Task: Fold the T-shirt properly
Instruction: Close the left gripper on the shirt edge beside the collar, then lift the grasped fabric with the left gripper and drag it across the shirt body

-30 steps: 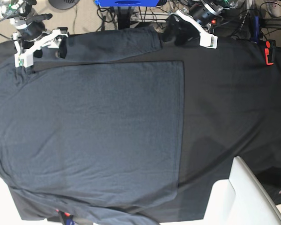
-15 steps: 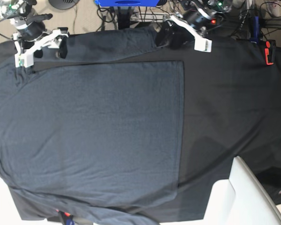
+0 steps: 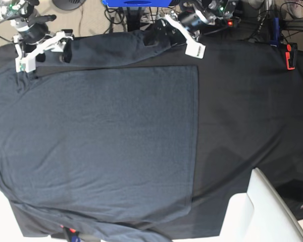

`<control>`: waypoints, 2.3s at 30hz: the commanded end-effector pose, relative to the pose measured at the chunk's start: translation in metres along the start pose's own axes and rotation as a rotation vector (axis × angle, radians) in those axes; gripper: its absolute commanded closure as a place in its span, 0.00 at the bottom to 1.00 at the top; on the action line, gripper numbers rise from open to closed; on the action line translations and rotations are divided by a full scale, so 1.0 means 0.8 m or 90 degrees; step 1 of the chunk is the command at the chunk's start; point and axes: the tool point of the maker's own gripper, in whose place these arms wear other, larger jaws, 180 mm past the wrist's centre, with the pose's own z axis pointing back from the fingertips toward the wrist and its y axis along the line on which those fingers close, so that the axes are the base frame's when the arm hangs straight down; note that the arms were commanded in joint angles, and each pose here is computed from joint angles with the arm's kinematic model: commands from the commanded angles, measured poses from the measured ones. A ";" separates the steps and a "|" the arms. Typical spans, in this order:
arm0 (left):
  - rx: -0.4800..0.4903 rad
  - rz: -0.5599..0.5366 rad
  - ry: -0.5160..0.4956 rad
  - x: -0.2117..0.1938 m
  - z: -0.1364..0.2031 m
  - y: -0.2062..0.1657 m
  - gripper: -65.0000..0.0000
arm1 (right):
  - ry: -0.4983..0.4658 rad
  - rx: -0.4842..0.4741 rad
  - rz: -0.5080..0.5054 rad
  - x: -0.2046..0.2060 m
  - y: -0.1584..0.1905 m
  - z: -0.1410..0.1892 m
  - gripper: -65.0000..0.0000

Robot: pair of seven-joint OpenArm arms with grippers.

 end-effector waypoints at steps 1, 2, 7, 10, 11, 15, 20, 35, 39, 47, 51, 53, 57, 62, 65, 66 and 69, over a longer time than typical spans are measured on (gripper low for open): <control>0.004 0.000 0.009 -0.005 0.003 0.001 0.67 | -0.018 0.004 0.004 0.009 0.000 0.004 0.27; 0.005 -0.001 0.008 -0.004 0.003 0.001 0.74 | -0.018 0.004 0.004 0.009 0.000 0.004 0.27; -0.003 -0.015 -0.009 0.015 -0.004 -0.002 1.00 | -0.018 0.004 0.004 0.009 0.000 0.004 0.27; -0.020 -0.044 -0.024 0.042 -0.009 -0.014 1.00 | -0.019 0.004 0.004 0.009 0.000 0.003 0.27; -0.026 -0.058 -0.019 0.049 -0.009 -0.020 1.00 | -0.019 0.004 0.004 0.009 0.000 0.003 0.27; -0.055 -0.124 -0.008 0.088 -0.017 -0.047 1.00 | -0.019 0.004 0.004 0.009 0.000 0.003 0.27; -0.024 -0.149 -0.020 0.137 -0.036 -0.053 1.00 | -0.020 0.004 0.004 0.010 0.000 0.003 0.27; -0.073 -0.207 -0.043 0.215 -0.069 -0.118 1.00 | -0.023 -0.004 -0.001 0.011 -0.005 0.004 0.27; -0.090 -0.210 -0.069 0.237 -0.079 -0.136 1.00 | -0.035 -0.025 -0.010 0.018 -0.020 0.007 0.27; -0.063 -0.187 -0.098 0.284 -0.101 -0.133 1.00 | -0.041 -0.045 -0.015 0.021 -0.033 0.012 0.27; -0.055 -0.187 -0.097 0.303 -0.114 -0.127 1.00 | -0.042 -0.044 -0.015 0.022 -0.033 0.011 0.27; -0.053 -0.186 -0.094 0.311 -0.121 -0.123 1.00 | -0.042 -0.044 -0.015 0.022 -0.033 0.011 0.27; -0.057 -0.178 -0.091 0.323 -0.135 -0.125 1.00 | -0.043 -0.043 -0.022 0.022 -0.031 0.010 0.27; -0.070 -0.169 -0.091 0.332 -0.149 -0.137 1.00 | -0.040 -0.045 -0.035 0.017 -0.031 0.006 0.27; -0.083 -0.177 -0.083 0.326 -0.155 -0.150 1.00 | -0.049 -0.114 -0.093 0.015 -0.075 0.005 0.27; -0.085 -0.178 -0.077 0.321 -0.156 -0.152 1.00 | -0.062 -0.139 -0.119 0.018 -0.092 0.005 0.27; -0.086 -0.178 -0.068 0.312 -0.158 -0.152 1.00 | -0.109 -0.224 -0.190 0.033 -0.159 0.018 0.26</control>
